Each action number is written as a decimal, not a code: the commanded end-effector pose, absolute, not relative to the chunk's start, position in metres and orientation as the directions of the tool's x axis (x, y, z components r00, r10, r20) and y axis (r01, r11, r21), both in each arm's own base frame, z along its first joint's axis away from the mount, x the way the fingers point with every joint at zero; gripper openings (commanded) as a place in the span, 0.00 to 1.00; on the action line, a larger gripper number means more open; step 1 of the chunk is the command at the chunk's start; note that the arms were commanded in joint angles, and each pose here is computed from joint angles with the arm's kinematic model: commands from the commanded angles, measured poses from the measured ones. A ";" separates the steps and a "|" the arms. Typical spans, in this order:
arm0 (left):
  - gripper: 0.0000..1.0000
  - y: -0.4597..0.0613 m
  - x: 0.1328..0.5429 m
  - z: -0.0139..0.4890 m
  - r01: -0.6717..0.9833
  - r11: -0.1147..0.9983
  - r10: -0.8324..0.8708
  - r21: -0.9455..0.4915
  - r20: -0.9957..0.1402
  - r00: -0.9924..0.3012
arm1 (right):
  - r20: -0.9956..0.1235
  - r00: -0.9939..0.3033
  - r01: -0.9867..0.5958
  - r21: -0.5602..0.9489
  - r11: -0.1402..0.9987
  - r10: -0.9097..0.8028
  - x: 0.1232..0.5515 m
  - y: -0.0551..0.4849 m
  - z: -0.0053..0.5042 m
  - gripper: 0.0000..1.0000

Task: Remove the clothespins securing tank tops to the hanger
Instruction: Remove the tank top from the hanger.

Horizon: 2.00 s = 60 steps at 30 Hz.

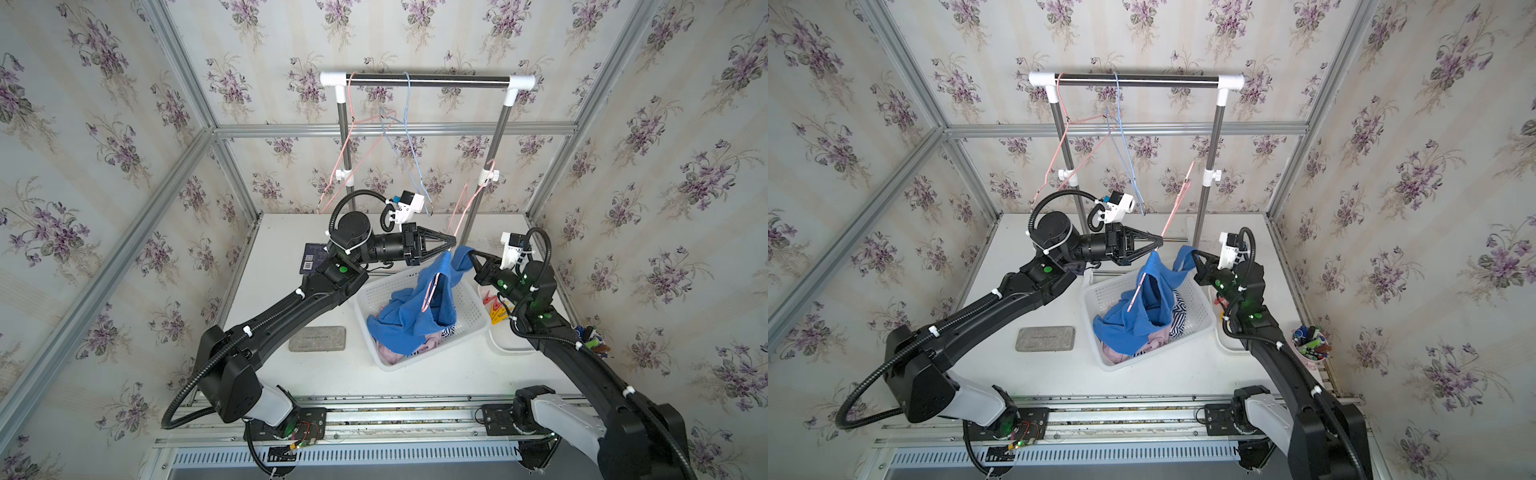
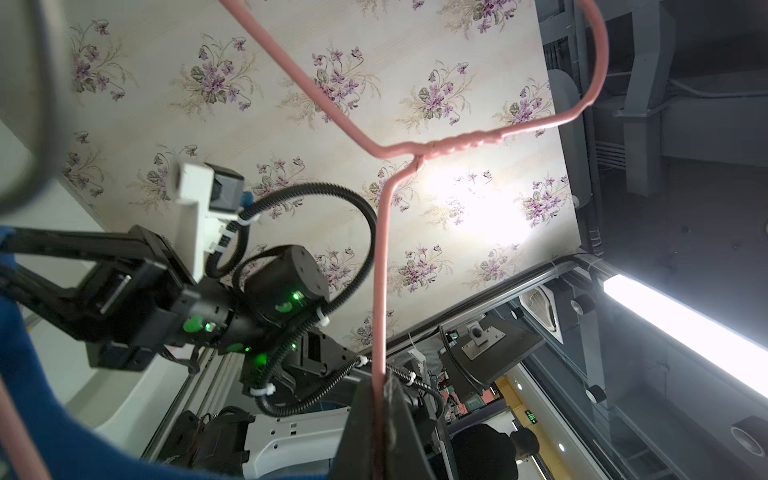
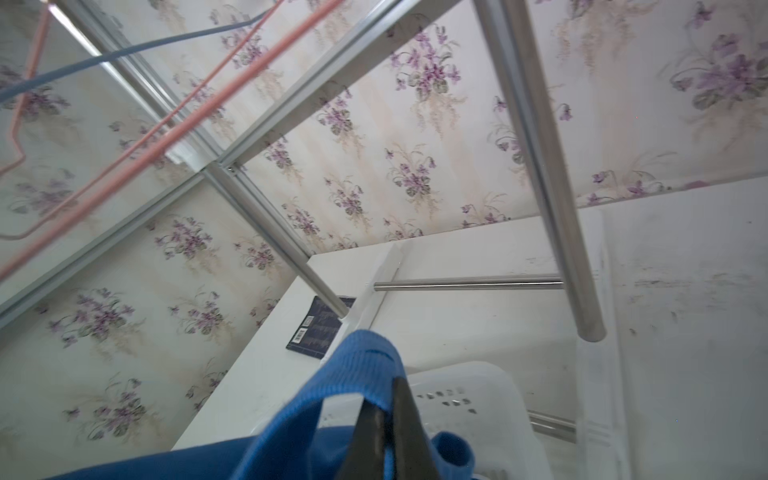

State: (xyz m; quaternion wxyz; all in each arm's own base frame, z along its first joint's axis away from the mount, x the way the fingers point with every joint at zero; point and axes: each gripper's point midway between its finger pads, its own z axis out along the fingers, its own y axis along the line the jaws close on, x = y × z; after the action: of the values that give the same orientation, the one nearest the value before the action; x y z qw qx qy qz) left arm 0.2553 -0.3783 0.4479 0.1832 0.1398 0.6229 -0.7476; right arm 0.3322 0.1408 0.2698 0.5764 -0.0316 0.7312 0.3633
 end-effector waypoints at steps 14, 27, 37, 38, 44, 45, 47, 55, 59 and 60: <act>0.00 -0.392 0.272 0.454 0.558 -0.161 -0.280 -0.814 -0.505 -0.817 | -0.775 -0.527 -0.451 0.603 0.658 0.349 0.285 0.170 0.174 0.16; 0.00 -0.399 0.304 0.420 0.668 0.116 -0.388 -0.735 -0.652 -0.651 | -0.813 -0.476 -0.463 0.556 0.690 0.335 0.249 0.148 0.219 0.73; 0.00 -0.413 0.313 0.423 0.627 0.043 -0.372 -0.778 -0.595 -0.712 | -0.885 -0.344 -0.836 0.440 0.327 0.313 0.197 0.191 0.304 0.77; 0.00 -0.413 0.312 0.424 0.625 0.038 -0.368 -0.780 -0.592 -0.717 | -0.892 -0.332 -0.849 0.424 0.313 0.307 0.193 0.193 0.306 0.78; 0.00 -0.414 0.312 0.424 0.610 0.014 -0.346 -0.793 -0.576 -0.741 | -0.924 -0.281 -0.868 0.360 0.341 0.260 0.196 0.194 0.307 0.82; 0.00 -0.414 0.313 0.423 0.610 0.016 -0.347 -0.793 -0.576 -0.740 | -0.925 -0.276 -0.876 0.354 0.327 0.260 0.195 0.196 0.311 0.82; 0.00 -0.414 0.313 0.423 0.606 0.015 -0.348 -0.796 -0.572 -0.743 | -0.924 -0.271 -0.870 0.355 0.341 0.272 0.200 0.195 0.316 0.82; 0.00 -0.414 0.311 0.433 0.620 0.000 -0.334 -0.784 -0.585 -0.739 | -0.929 -0.276 -0.791 0.365 0.491 0.247 0.236 0.188 0.306 0.73; 0.00 -0.415 0.312 0.433 0.616 0.001 -0.332 -0.788 -0.581 -0.743 | -0.938 -0.272 -0.792 0.346 0.503 0.218 0.241 0.190 0.303 0.65; 0.00 -0.415 0.312 0.434 0.617 0.000 -0.333 -0.787 -0.582 -0.742 | -0.939 -0.273 -0.796 0.342 0.499 0.207 0.241 0.192 0.301 0.62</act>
State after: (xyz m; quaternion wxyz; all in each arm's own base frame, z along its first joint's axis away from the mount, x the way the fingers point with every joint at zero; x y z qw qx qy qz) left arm 0.3222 -0.4124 0.4261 0.3570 0.1019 0.6291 -0.6829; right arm 0.2299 0.1958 0.3075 0.5498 -0.2314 0.6462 0.4761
